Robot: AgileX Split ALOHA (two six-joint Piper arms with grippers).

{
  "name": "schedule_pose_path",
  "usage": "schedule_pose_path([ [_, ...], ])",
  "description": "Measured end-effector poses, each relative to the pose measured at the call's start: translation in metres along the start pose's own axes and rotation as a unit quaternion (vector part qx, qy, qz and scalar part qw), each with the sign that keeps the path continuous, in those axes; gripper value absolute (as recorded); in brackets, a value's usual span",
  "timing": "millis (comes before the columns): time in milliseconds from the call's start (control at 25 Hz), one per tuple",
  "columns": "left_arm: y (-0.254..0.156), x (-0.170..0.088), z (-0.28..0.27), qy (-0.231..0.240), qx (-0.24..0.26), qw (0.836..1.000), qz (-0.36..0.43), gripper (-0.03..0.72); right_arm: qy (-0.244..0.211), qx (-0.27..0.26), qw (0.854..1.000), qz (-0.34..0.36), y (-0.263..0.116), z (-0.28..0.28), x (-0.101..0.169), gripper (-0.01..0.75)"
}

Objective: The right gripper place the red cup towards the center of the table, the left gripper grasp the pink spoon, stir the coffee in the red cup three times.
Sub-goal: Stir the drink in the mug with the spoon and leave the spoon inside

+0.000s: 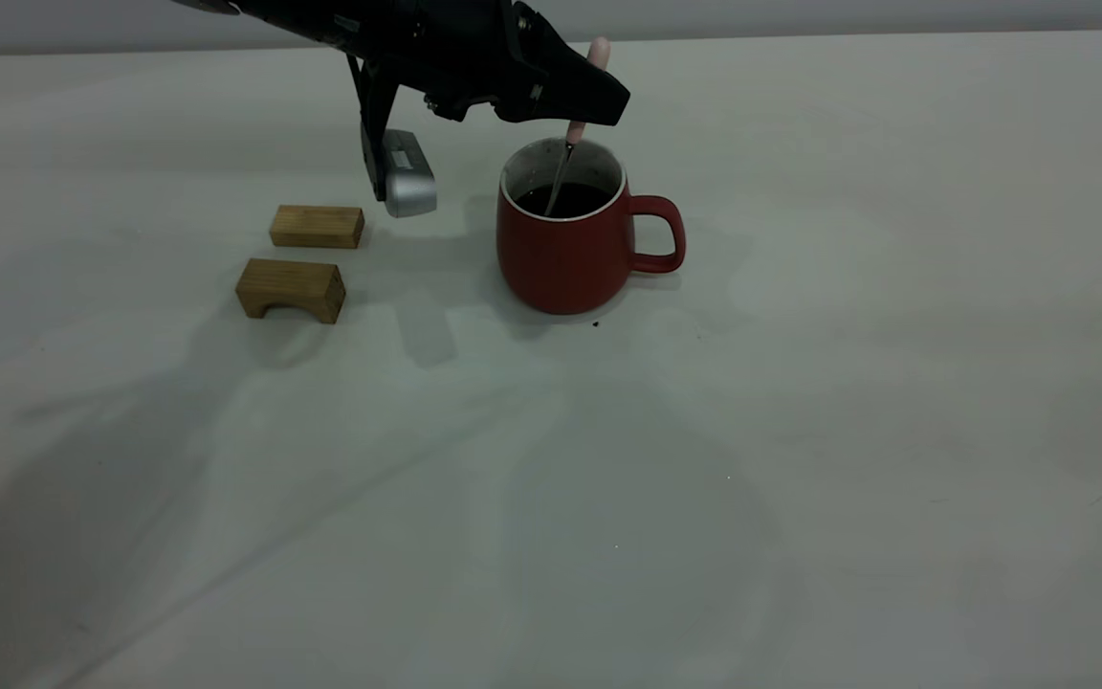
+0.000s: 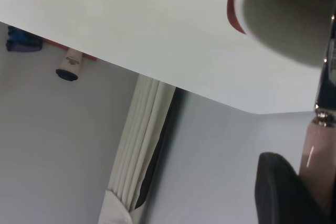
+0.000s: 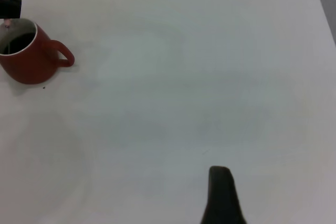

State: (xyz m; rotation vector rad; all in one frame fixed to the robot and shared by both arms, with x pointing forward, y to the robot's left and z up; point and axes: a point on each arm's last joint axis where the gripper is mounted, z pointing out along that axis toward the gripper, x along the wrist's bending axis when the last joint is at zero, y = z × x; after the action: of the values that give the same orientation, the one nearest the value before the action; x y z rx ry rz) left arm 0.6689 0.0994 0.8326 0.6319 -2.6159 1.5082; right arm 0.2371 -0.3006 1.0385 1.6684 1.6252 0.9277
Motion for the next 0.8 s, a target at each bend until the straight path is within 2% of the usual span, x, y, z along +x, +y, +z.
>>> schedule_pose_path([
  [200, 0.001, 0.002, -0.001, 0.013, -0.005, 1.0, 0.006, 0.167, 0.0, 0.0, 1.0, 0.0, 0.0, 0.0, 0.0, 0.587],
  [440, 0.002, 0.006, -0.003, 0.041, -0.006, 0.998, 0.037, 0.402, 0.0, 0.0, 1.0, 0.0, 0.0, 0.0, 0.0, 0.587],
  [560, 0.002, 0.005, -0.004, 0.04, -0.003, 0.994, 0.102, 0.45, 0.0, 0.0, 1.0, 0.0, 0.0, 0.0, 0.0, 0.587],
  [680, -0.002, 0.006, -0.007, 0.04, -0.001, 0.975, 0.221, 0.459, 0.0, 0.0, 1.0, 0.0, 0.0, 0.0, 0.0, 0.587],
  [800, -0.013, 0.009, -0.015, 0.042, -0.005, 0.928, 0.37, 0.46, 0.0, 0.0, 1.0, 0.0, 0.0, 0.0, 0.0, 0.587],
])
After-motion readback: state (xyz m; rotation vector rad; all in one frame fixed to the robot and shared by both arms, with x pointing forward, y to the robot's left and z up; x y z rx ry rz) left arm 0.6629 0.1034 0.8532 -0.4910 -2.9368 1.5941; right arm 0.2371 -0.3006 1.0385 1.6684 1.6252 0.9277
